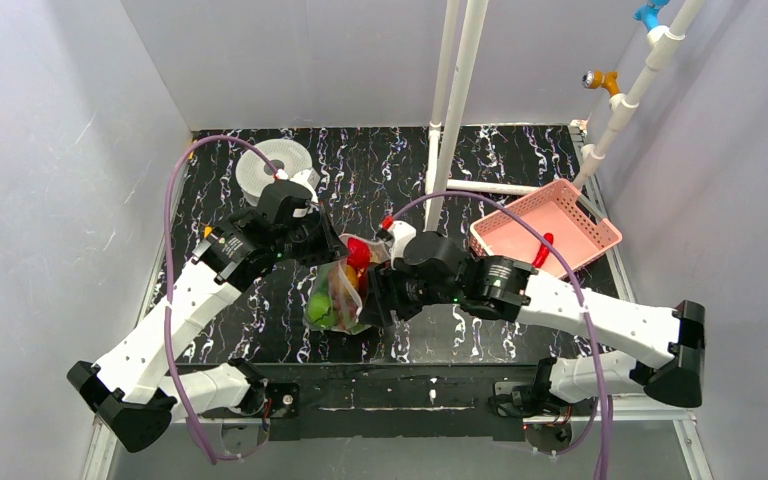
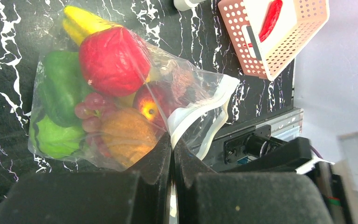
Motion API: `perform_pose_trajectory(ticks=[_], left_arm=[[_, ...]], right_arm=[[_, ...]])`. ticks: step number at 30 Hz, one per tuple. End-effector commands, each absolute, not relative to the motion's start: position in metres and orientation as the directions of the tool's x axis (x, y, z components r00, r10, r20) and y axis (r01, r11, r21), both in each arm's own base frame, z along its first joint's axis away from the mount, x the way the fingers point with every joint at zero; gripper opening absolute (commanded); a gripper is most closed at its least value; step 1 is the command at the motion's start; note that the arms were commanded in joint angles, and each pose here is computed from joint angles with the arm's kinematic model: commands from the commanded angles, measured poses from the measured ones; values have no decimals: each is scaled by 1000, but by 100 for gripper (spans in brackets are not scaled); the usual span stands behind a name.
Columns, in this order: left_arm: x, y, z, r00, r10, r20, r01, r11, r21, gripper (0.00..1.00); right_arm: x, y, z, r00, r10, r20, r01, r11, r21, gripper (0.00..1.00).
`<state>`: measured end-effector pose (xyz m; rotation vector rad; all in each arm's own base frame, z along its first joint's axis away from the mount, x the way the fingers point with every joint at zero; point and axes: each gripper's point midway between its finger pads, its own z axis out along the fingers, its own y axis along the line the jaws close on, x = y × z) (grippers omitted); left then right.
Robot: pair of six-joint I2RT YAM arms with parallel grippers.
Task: Place the food in the zip-top bag and seal the zipper
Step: Adjust the zipper food storage bag at the center of the board.
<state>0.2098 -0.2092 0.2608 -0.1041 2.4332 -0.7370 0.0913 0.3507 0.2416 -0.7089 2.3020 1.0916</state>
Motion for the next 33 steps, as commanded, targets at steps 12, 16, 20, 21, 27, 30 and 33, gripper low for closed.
perform_pose_trajectory(ticks=[12, 16, 20, 21, 27, 30, 33], left_arm=[[217, -215, 289, -783, -276, -557, 124, 809, -575, 0], [218, -216, 287, -783, -283, -554, 118, 808, -578, 0], [218, -213, 286, -778, -290, -558, 108, 812, -574, 0], [219, -210, 286, -770, -300, -564, 99, 816, -570, 0], [223, -186, 287, -701, -377, -605, 24, 835, -549, 0], [221, -170, 288, -657, -423, -624, -19, 837, -546, 0], [218, -153, 285, -609, -461, -645, -61, 838, -542, 0]], right_arm=[[107, 374, 227, -780, -265, -566, -570, 673, 471, 63], [112, 370, 223, -788, -260, -558, -545, 718, 434, 61], [122, 358, 218, -790, -235, -566, -498, 785, 369, 42], [125, 355, 218, -786, -224, -576, -488, 797, 356, 38], [143, 353, 231, -716, -180, -675, -509, 796, 327, 1], [164, 351, 249, -584, -202, -787, -579, 783, 228, 1], [187, 345, 276, -399, -240, -885, -633, 771, 76, 1]])
